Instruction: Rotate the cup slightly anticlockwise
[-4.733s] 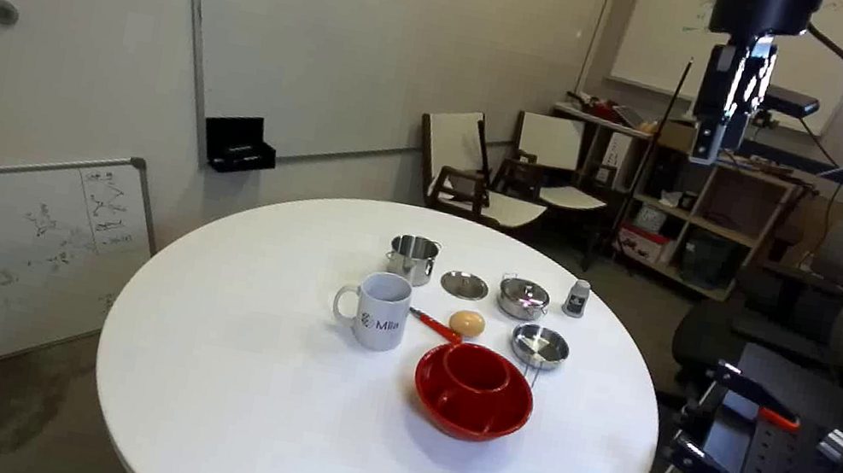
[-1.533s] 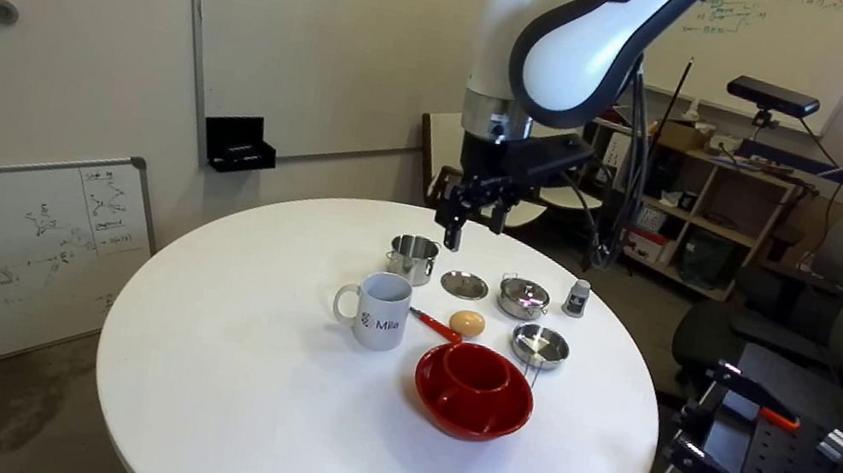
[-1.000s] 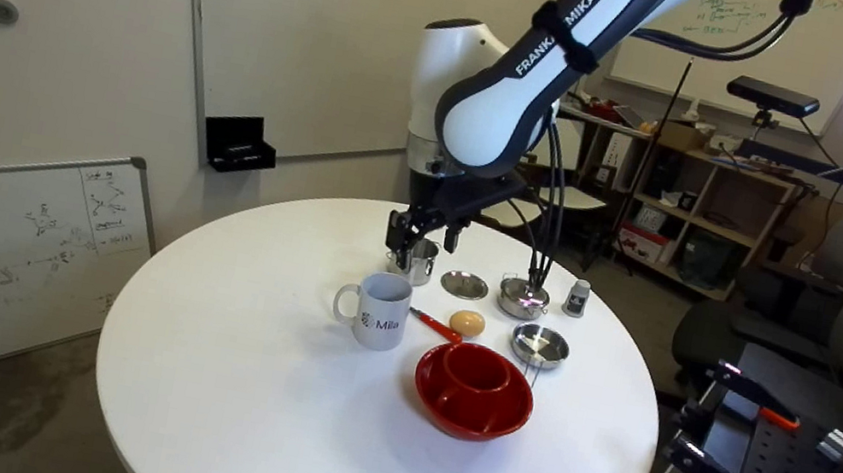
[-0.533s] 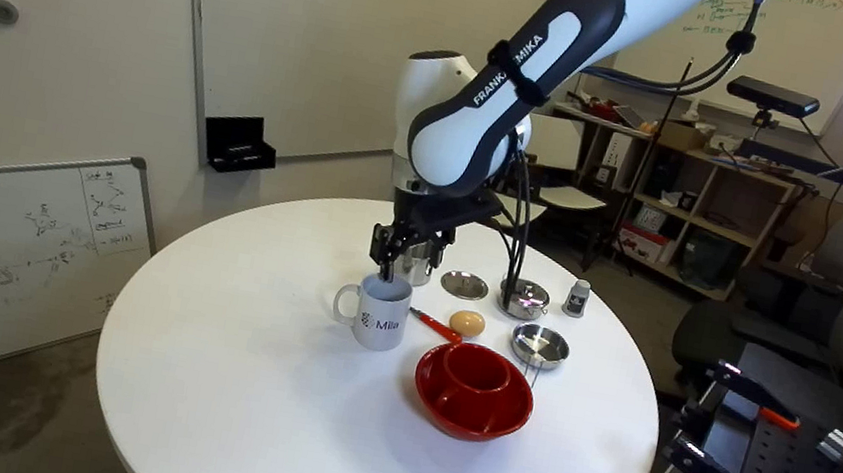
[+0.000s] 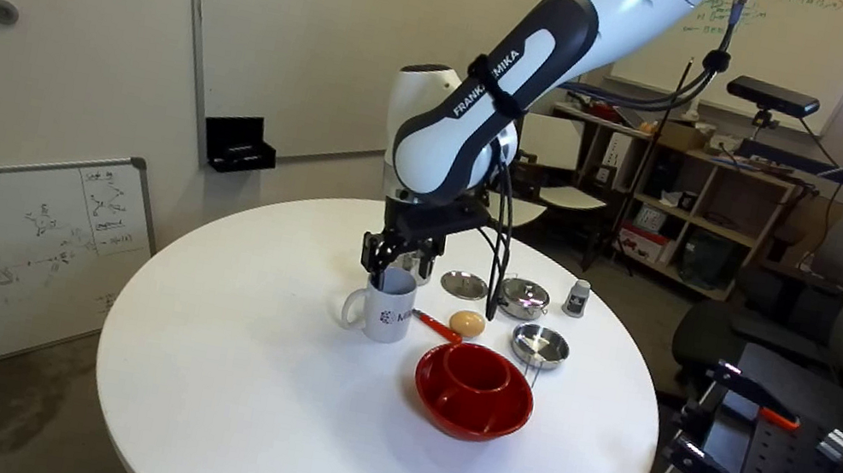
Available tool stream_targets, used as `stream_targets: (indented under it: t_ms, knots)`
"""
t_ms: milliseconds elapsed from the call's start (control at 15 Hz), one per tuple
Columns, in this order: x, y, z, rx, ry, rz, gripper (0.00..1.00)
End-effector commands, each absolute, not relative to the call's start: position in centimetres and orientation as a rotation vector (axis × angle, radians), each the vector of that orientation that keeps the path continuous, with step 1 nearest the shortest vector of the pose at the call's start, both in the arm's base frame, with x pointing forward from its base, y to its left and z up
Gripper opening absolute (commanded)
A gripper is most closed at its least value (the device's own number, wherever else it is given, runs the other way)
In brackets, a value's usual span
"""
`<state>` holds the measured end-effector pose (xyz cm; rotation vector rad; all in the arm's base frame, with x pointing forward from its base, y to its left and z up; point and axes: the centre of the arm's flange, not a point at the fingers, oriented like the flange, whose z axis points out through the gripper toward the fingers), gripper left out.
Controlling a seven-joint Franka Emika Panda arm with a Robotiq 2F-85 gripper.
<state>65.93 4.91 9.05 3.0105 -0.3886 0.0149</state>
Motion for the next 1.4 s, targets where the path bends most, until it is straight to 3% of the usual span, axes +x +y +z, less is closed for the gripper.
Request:
stream_targets:
  t_ms: [0,533,1000,1333]
  knots:
    - [66.7,5.1,8.3,3.023,-0.409,-0.010,0.62]
    - [65.7,5.2,7.9,3.037,-0.438,-0.037,0.01]
    - [65.3,5.2,9.6,3.090,-0.331,-0.009,0.02]
    - [65.6,4.8,12.3,3.171,0.097,-0.007,0.02]
